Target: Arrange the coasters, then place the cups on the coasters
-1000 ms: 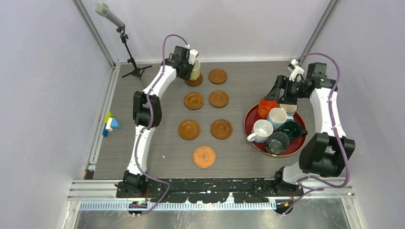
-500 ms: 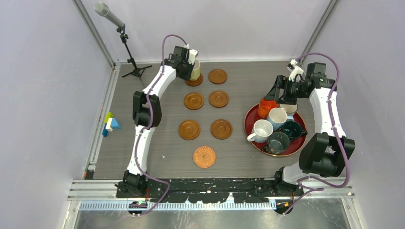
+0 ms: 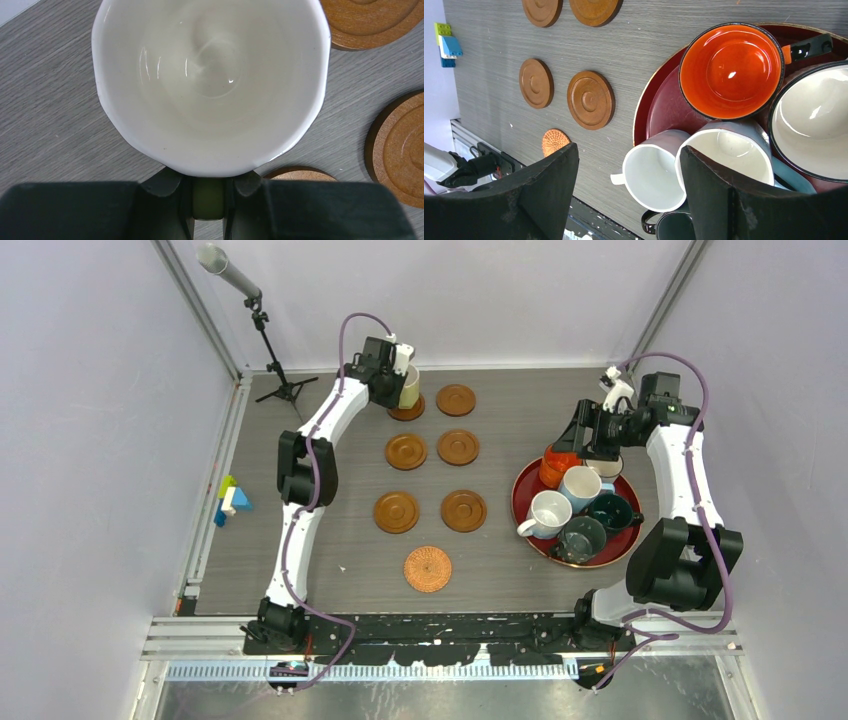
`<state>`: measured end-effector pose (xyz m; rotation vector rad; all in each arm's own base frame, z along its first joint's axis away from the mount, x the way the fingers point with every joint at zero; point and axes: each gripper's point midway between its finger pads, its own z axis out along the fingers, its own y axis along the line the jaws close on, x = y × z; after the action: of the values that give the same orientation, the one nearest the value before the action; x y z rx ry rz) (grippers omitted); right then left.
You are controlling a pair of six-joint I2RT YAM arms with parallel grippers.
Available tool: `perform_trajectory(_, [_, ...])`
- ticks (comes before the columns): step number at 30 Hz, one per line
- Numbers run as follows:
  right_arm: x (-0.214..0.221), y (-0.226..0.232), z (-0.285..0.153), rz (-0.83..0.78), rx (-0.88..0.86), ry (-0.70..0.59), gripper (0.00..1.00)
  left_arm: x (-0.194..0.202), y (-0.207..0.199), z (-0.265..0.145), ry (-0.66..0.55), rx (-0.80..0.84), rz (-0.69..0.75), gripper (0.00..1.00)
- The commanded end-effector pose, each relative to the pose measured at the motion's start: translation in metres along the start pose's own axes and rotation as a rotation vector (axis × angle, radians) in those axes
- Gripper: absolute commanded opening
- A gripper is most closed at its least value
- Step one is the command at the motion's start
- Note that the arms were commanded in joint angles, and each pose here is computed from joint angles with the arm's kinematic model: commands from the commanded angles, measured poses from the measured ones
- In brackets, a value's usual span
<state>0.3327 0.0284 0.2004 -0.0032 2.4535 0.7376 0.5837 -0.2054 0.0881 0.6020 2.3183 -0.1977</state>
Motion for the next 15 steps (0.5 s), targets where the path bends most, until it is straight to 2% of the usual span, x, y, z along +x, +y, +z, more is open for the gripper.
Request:
perform_trajectory(1, [-0.0070, 0.0035, 0.0016, -0.020, -0.016, -0.024, 0.79, -0.0512, 0.0035, -0.0460, -0.130, -0.017, 0.005, 0.10])
perform_trajectory(8, [-0.0074, 0.0039, 0.0019, -0.021, -0.017, -0.026, 0.79, -0.0469, 0.0051, -0.0429, -0.107, -0.024, 0.017, 0.15])
perform_trajectory(15, [-0.0075, 0.0042, 0.0025, -0.021, -0.019, -0.024, 0.79, -0.0520, 0.0055, -0.0478, -0.120, -0.026, 0.017, 0.32])
